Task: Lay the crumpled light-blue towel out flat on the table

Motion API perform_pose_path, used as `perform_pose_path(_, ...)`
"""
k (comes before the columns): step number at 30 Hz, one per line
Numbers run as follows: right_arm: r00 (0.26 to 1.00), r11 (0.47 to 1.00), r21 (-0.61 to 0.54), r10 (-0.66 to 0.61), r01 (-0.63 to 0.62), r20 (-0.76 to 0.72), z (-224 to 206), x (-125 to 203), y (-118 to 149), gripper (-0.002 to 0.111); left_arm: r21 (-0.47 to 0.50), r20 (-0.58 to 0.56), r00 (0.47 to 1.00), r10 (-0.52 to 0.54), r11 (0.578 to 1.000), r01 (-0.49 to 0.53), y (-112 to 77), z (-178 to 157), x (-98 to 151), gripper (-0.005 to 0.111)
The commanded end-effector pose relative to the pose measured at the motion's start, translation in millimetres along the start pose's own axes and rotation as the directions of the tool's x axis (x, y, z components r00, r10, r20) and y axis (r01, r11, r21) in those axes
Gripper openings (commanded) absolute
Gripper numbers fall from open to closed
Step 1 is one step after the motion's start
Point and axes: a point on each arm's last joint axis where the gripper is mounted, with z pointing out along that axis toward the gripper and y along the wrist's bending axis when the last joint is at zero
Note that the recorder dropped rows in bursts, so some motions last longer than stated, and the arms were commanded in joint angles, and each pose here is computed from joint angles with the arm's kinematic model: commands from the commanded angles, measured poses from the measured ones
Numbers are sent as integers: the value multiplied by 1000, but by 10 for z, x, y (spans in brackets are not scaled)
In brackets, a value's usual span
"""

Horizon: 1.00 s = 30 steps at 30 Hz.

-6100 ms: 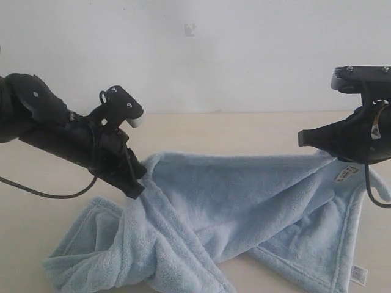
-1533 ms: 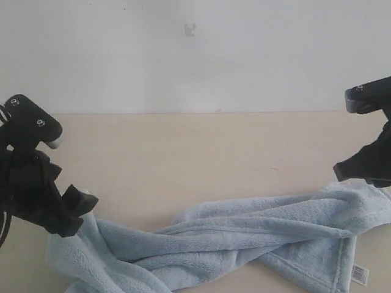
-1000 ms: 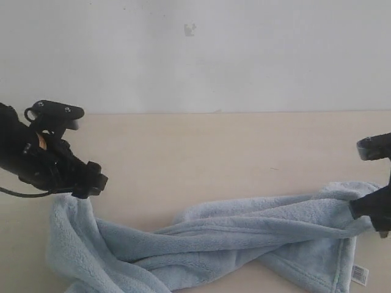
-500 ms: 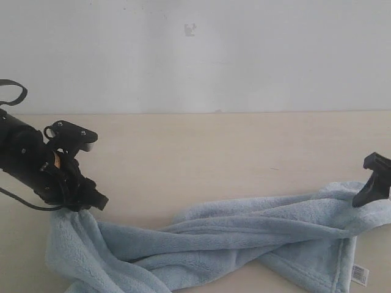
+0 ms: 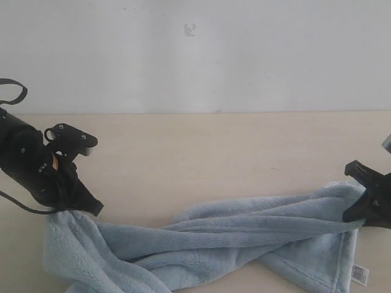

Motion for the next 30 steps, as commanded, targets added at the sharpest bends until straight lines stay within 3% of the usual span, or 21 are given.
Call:
perform_pose_path(1,1000,999,-35,9,-8,16,-29,-9,54,1,-21,44,999,2,1000,-1,57,-240,-58,4)
perform_pose_path(8,992,963,-262,-39,69,116,-328,-3,419,1,-31,240,967,-83,995,93,154,-1121,-135,4)
perform_pose_path(13,942,842,-446,-194,304,275,-802,141,843,1,-7,412,900,-145,987,163,178,-1894,11,4)
perform_pose_path(19,800,739,-372,-370,562,473,-1400,504,1167,1,34,638,748,-182,977,209,154,-2724,396,4)
perform_pose_path(25,594,580,-278,-470,766,653,-2015,1183,1489,1,35,883,450,-134,975,221,123,-3569,916,4)
perform_pose_path(27,535,552,-239,-471,799,701,-2146,1381,1559,1,1,915,395,-85,978,210,106,-3715,1056,4)
perform_pose_path(30,414,499,-145,-486,854,769,-2328,1697,1621,1,-72,934,358,3,981,179,86,-3828,1177,4)
